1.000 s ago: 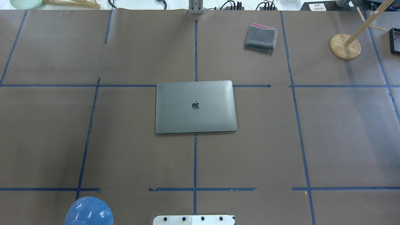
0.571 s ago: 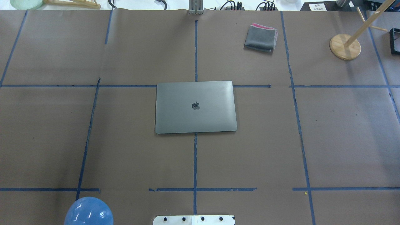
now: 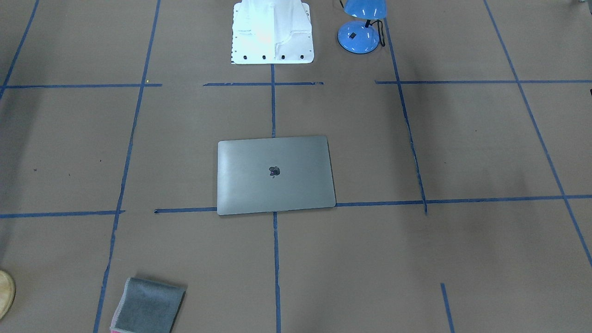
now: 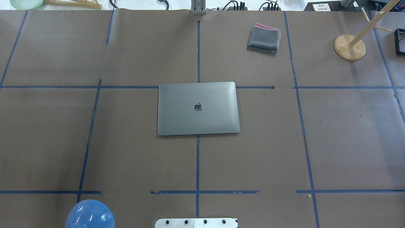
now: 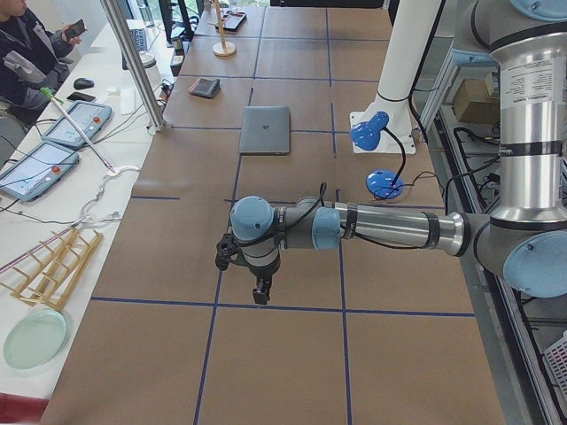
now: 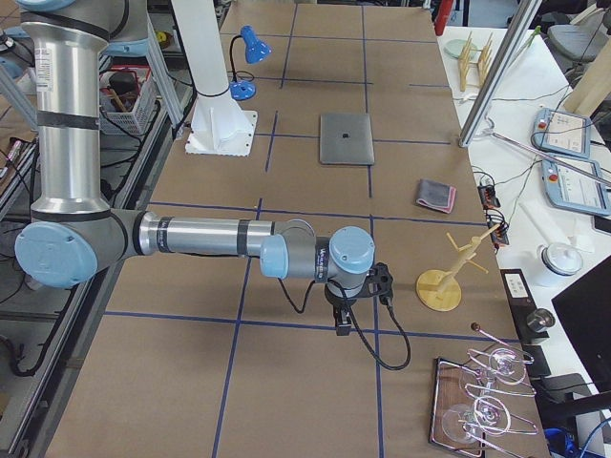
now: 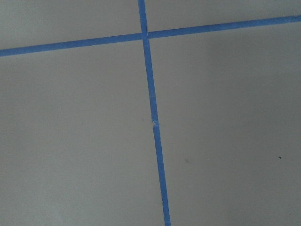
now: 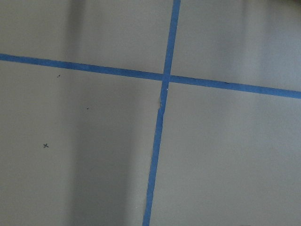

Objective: Close laptop

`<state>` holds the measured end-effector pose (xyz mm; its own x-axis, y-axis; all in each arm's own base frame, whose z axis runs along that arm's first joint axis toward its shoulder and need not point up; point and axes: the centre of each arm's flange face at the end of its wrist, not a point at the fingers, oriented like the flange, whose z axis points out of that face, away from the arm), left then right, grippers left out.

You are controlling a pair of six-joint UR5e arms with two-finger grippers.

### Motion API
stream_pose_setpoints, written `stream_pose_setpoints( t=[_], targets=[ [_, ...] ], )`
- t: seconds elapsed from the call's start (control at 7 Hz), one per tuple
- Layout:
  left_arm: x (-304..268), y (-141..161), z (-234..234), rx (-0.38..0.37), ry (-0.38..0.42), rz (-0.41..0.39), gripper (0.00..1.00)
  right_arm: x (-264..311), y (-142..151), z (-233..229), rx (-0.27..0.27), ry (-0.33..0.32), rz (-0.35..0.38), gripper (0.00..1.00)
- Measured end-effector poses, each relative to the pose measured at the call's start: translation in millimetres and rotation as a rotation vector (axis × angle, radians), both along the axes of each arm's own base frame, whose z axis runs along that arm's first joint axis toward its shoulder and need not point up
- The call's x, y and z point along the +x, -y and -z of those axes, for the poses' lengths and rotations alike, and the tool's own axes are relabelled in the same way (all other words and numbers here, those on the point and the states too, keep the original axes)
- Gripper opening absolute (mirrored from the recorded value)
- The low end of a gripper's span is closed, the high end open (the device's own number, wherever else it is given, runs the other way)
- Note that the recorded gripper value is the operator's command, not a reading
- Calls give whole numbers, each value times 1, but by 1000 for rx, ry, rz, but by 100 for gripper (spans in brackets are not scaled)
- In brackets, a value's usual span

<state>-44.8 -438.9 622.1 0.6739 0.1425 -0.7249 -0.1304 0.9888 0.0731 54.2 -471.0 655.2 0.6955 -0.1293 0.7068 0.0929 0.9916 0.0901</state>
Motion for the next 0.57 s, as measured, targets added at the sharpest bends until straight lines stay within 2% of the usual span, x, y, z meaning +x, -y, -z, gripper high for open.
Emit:
stream_pose_setpoints(
  t=[0.57],
  targets=[
    [1,2,3,9,-1,-2,100,0,-1,0,0,1,-1,100]
  ],
)
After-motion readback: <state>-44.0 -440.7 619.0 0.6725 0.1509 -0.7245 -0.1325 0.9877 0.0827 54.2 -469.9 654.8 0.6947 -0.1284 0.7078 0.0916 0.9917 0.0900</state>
